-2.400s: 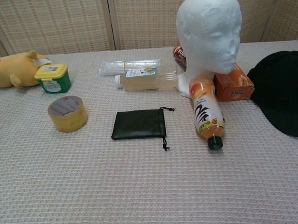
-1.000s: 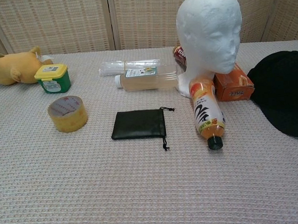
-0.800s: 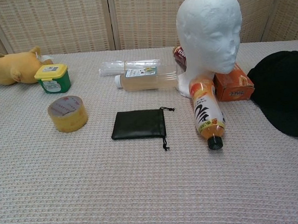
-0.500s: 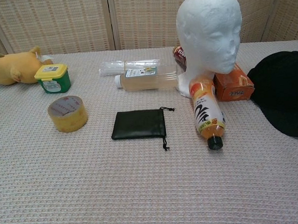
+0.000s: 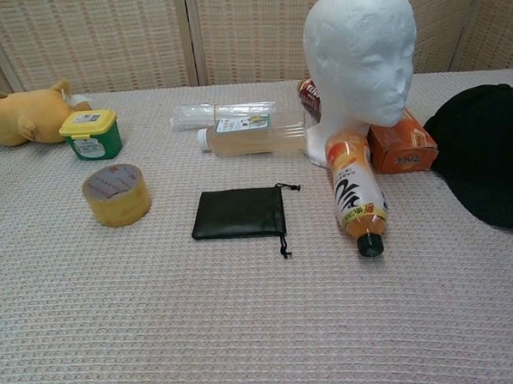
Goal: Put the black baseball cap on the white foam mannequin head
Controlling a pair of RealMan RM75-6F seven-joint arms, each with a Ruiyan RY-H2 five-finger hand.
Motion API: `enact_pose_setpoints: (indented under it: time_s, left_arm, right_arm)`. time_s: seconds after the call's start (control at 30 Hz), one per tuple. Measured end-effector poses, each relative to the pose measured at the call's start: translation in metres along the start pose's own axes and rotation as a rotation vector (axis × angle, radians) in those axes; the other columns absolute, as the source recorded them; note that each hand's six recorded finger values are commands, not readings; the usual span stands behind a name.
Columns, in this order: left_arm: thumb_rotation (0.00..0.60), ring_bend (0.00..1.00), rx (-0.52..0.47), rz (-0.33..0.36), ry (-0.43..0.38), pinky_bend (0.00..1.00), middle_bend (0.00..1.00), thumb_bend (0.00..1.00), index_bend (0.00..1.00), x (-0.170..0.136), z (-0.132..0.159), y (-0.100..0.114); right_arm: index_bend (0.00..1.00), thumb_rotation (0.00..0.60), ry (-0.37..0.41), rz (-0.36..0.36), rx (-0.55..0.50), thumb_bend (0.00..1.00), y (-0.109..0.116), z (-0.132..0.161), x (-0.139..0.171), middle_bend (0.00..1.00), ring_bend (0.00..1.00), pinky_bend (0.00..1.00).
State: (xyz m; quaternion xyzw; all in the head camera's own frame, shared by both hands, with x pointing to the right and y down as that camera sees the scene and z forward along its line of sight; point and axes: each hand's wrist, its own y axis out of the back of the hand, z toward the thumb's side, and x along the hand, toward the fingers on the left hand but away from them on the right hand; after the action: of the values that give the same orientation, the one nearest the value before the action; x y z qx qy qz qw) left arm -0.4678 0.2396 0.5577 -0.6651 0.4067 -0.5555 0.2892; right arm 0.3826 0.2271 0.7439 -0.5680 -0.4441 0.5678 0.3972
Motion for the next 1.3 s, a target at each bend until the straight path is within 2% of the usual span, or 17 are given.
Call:
enact_pose_setpoints:
  time_s: [0.27, 0.43, 0.57, 0.7, 0.87, 1.03, 1.3]
  left_arm:
    - [0.600, 0.00, 0.001, 0.018, 0.012, 0.04, 0.00, 0.17, 0.08, 0.002, -0.003, 0.002]
    - [0.600, 0.00, 0.004, 0.029, 0.022, 0.04, 0.00, 0.17, 0.08, 0.002, -0.005, 0.004]
    - [0.600, 0.00, 0.007, 0.037, 0.029, 0.04, 0.00, 0.17, 0.08, 0.001, -0.006, 0.006]
    - [0.600, 0.00, 0.007, 0.040, 0.031, 0.04, 0.00, 0.17, 0.08, 0.001, -0.006, 0.007]
    - [0.600, 0.00, 0.005, 0.042, 0.026, 0.04, 0.00, 0.17, 0.08, 0.001, -0.005, 0.007]
    - [0.600, 0.00, 0.013, 0.039, 0.025, 0.04, 0.00, 0.17, 0.08, 0.001, -0.005, 0.006]
    - [0.600, 0.00, 0.024, 0.041, 0.025, 0.04, 0.00, 0.19, 0.07, 0.000, -0.006, 0.007]
  right_arm:
    - [0.49, 0.600, 0.000, -0.051, -0.036, 0.39, 0.010, 0.005, -0.014, 0.02, 0.00, 0.00]
    - [0.51, 0.600, 0.010, -0.086, -0.038, 0.42, 0.020, 0.004, -0.022, 0.03, 0.00, 0.00]
    - [0.55, 0.600, 0.003, -0.116, -0.042, 0.42, 0.028, -0.001, -0.027, 0.05, 0.00, 0.00]
    - [0.63, 0.600, -0.010, -0.151, -0.056, 0.42, 0.037, -0.006, -0.032, 0.11, 0.00, 0.00]
    - [0.75, 0.600, -0.013, -0.184, -0.074, 0.35, 0.046, -0.008, -0.036, 0.19, 0.00, 0.00]
    - [0.84, 0.600, -0.021, -0.211, -0.084, 0.34, 0.054, -0.014, -0.041, 0.23, 0.00, 0.00]
    - [0.90, 0.600, -0.036, -0.246, -0.092, 0.34, 0.066, -0.023, -0.046, 0.26, 0.02, 0.00]
